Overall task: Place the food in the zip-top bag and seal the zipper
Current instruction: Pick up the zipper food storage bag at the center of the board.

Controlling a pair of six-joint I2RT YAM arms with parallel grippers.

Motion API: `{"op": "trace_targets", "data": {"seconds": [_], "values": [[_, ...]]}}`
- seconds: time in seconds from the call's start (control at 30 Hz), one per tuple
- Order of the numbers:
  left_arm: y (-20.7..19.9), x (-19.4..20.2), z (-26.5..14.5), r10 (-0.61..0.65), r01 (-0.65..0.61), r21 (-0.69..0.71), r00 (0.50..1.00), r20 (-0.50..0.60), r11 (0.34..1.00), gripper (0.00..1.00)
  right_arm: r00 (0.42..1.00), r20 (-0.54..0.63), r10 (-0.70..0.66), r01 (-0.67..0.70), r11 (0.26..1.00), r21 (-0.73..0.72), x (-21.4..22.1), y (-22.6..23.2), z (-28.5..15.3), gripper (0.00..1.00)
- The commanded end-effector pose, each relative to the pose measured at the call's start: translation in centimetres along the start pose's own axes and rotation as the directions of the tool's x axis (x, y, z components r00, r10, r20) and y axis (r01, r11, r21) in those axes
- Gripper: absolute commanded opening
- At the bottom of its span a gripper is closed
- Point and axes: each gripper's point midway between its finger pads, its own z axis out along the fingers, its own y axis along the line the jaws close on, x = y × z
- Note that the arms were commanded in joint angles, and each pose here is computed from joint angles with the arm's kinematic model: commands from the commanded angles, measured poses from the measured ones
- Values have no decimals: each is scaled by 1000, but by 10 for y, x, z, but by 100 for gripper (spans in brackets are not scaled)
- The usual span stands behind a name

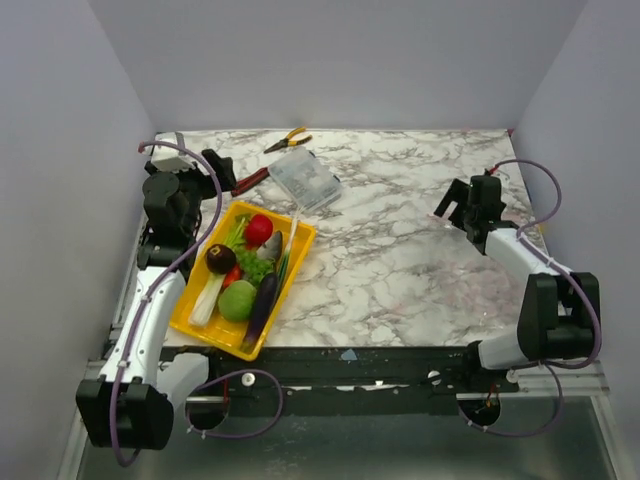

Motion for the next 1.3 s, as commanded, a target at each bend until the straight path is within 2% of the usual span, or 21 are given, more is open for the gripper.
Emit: {"op": "trace_targets", "data": {"seconds": [0.0, 0.17, 0.27, 0.37, 0.6, 0.87, 0.9, 0.97, 1.13, 1.27], "values": [[-46, -13, -7, -18, 22, 164, 1000, -24, 986, 99, 991, 125, 54, -66, 993, 94, -47, -3, -3, 100], [-84, -14, -14, 53, -29, 235, 994, -97, 972, 99, 986, 125, 114, -145, 952, 269, -58, -23, 8, 100], [-106, -20, -21, 108, -74, 297, 989, -99, 952, 99, 987, 84, 140, -161, 913, 375, -60, -31, 17, 100], [-120, -21, -29, 167, -126, 348, 982, -89, 929, 99, 990, -6, 139, -118, 859, 498, -48, -43, 28, 100], [-134, 2, -45, 317, -281, 410, 948, -21, 868, 99, 991, -63, 118, -38, 697, 716, -38, -74, 44, 100], [-152, 16, -63, 378, -343, 480, 925, 25, 808, 98, 987, -122, 103, 45, 552, 833, -28, -92, 53, 100], [-150, 14, -62, 376, -347, 461, 926, 31, 817, 98, 988, -117, 97, 47, 536, 843, -28, -94, 52, 100], [-148, 13, -63, 373, -349, 449, 927, 38, 822, 98, 990, -107, 88, 45, 525, 850, -28, -97, 51, 99], [-151, 16, -64, 362, -334, 461, 932, 28, 822, 97, 990, -107, 90, 43, 527, 849, -23, -98, 56, 89], [-153, 20, -62, 364, -325, 470, 931, 9, 820, 96, 989, -112, 102, 43, 522, 852, -17, -99, 61, 87]]}}
